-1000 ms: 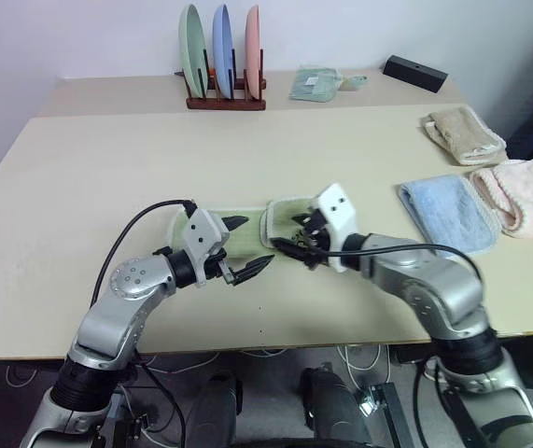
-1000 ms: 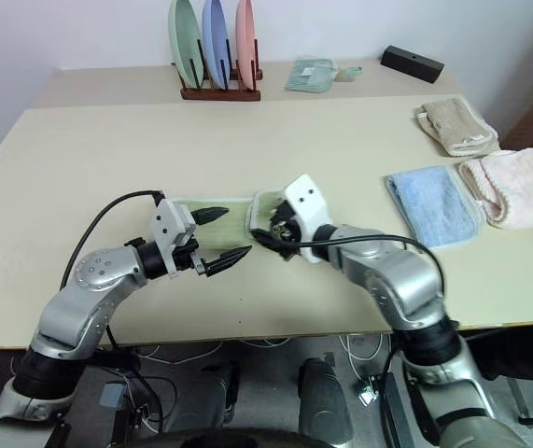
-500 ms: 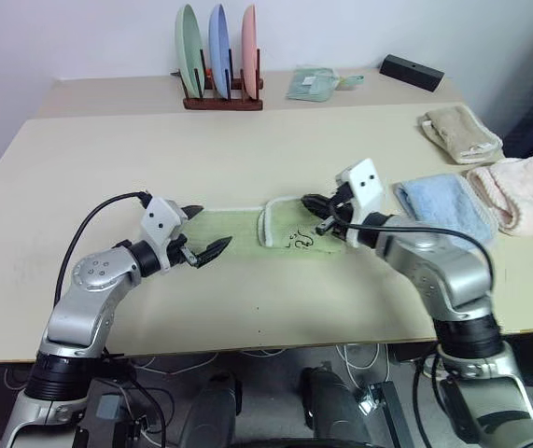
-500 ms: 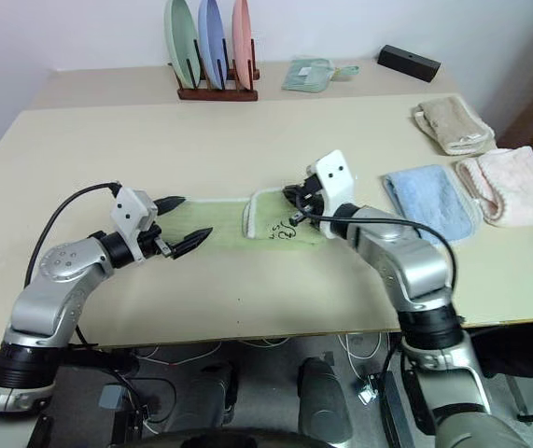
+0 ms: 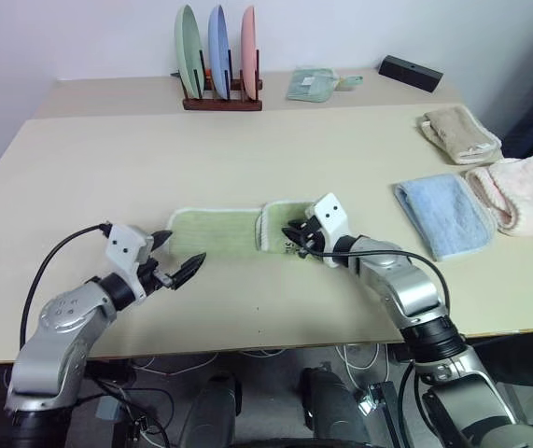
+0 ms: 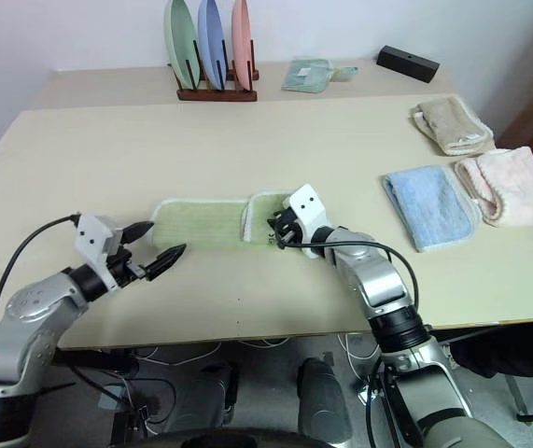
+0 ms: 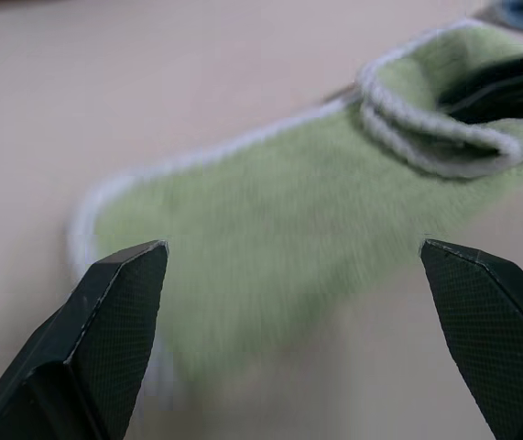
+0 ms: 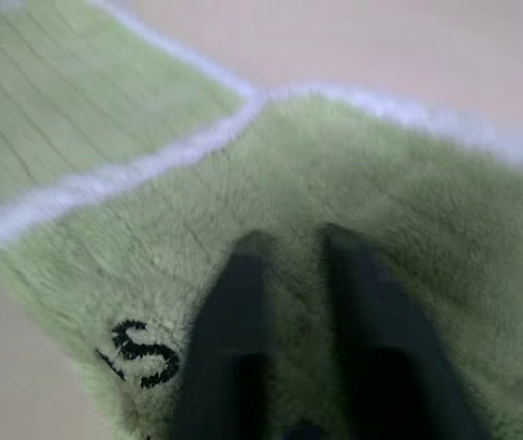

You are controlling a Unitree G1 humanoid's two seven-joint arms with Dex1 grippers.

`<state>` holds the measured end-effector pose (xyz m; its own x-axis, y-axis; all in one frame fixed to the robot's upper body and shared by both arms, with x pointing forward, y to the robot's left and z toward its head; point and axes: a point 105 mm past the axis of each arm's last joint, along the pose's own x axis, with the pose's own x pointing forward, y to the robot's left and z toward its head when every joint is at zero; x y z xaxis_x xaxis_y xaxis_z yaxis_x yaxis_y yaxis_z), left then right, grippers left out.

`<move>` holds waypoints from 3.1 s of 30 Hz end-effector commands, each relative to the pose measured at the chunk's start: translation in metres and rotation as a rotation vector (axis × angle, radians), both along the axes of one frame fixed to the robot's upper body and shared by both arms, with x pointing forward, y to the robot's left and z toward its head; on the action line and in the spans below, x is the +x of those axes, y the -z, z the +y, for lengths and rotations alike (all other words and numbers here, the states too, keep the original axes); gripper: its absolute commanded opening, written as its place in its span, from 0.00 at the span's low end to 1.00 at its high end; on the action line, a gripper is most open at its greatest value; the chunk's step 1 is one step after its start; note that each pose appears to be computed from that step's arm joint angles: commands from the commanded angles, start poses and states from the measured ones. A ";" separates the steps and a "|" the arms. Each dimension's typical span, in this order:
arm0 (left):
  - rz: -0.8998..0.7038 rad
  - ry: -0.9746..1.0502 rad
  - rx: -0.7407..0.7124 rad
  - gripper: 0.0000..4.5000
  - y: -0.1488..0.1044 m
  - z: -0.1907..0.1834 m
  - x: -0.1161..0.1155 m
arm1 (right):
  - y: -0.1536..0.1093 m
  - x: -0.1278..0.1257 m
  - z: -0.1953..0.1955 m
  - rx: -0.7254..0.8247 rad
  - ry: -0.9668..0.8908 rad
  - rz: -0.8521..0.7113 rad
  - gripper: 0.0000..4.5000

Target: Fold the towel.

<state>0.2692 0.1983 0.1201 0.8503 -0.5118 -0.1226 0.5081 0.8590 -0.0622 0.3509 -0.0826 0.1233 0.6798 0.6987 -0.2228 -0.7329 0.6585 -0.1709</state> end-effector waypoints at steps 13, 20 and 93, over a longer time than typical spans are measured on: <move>0.395 -0.420 -0.648 1.00 0.023 -0.002 0.000 | -0.079 -0.031 0.021 -0.134 -0.284 -0.366 1.00; 0.483 -0.423 -0.756 1.00 0.023 -0.024 0.032 | -0.065 -0.040 0.027 -0.136 -0.289 -0.350 1.00; -0.005 0.061 -0.026 0.01 -0.044 -0.047 0.087 | -0.044 0.009 0.085 0.075 -0.104 -0.069 0.00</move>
